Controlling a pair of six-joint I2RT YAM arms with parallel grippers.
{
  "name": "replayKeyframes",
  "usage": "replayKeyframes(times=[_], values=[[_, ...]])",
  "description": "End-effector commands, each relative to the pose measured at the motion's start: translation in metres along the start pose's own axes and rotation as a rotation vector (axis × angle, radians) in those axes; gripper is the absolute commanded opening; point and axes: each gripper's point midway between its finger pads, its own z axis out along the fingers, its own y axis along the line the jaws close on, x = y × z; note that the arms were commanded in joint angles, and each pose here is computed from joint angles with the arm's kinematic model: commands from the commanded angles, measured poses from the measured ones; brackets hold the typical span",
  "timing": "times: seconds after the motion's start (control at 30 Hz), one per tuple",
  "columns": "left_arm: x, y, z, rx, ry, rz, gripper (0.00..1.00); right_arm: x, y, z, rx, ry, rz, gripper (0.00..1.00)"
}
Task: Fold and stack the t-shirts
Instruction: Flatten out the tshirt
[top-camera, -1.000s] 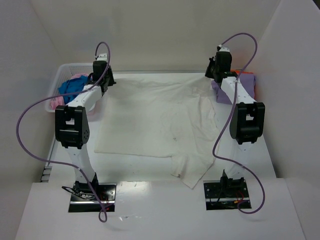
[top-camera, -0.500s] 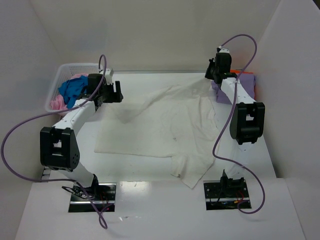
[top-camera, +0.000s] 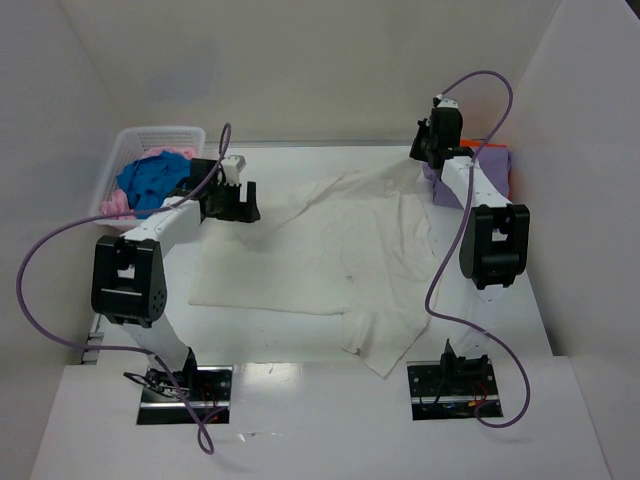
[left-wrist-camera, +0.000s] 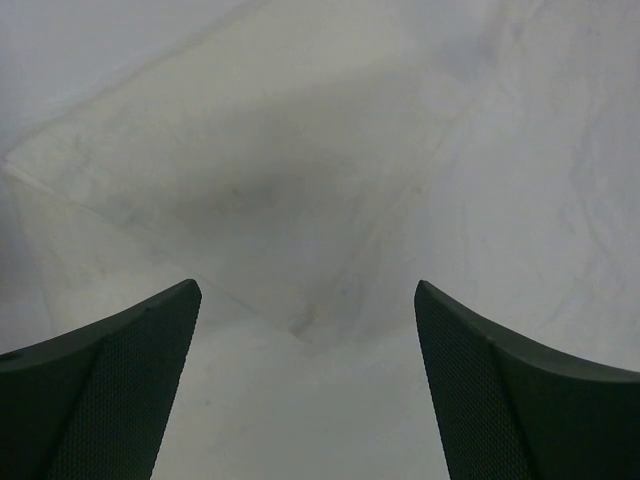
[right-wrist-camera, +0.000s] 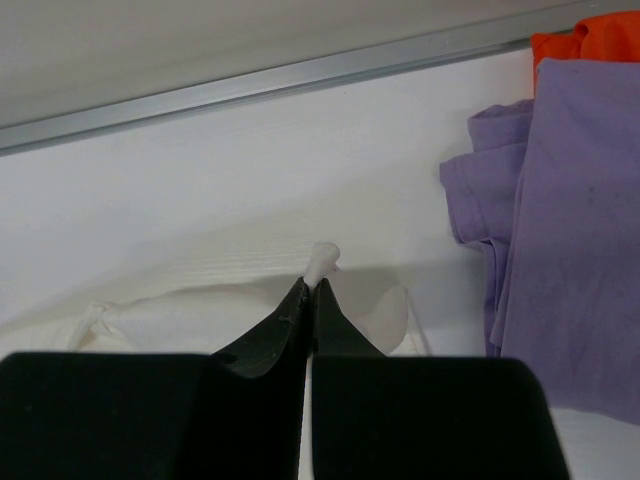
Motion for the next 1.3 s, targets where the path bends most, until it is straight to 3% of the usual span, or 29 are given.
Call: replayKeyframes(times=[0.0, 0.33, 0.63, 0.8, 1.27], values=[[0.032, -0.014, 0.005, 0.042, 0.111, 0.036, 0.94, -0.037, 0.002, -0.018, -0.001, -0.107, -0.009, 0.0], [0.086, -0.003, 0.011, -0.059, 0.275, -0.045, 0.87, -0.037, 0.004, -0.018, -0.01, -0.104, -0.01, 0.0], [0.082, -0.003, 0.026, -0.063, 0.268, -0.034, 0.81, -0.041, 0.003, -0.022, -0.003, -0.115, -0.009, 0.0], [0.085, 0.0, 0.03, -0.077, 0.279, -0.045, 0.72, -0.041, 0.003, -0.022, -0.003, -0.115, -0.009, 0.0], [0.064, 0.001, 0.036, -0.11, 0.207, -0.068, 0.6, -0.037, 0.002, -0.021, -0.001, -0.107, -0.009, 0.0]])
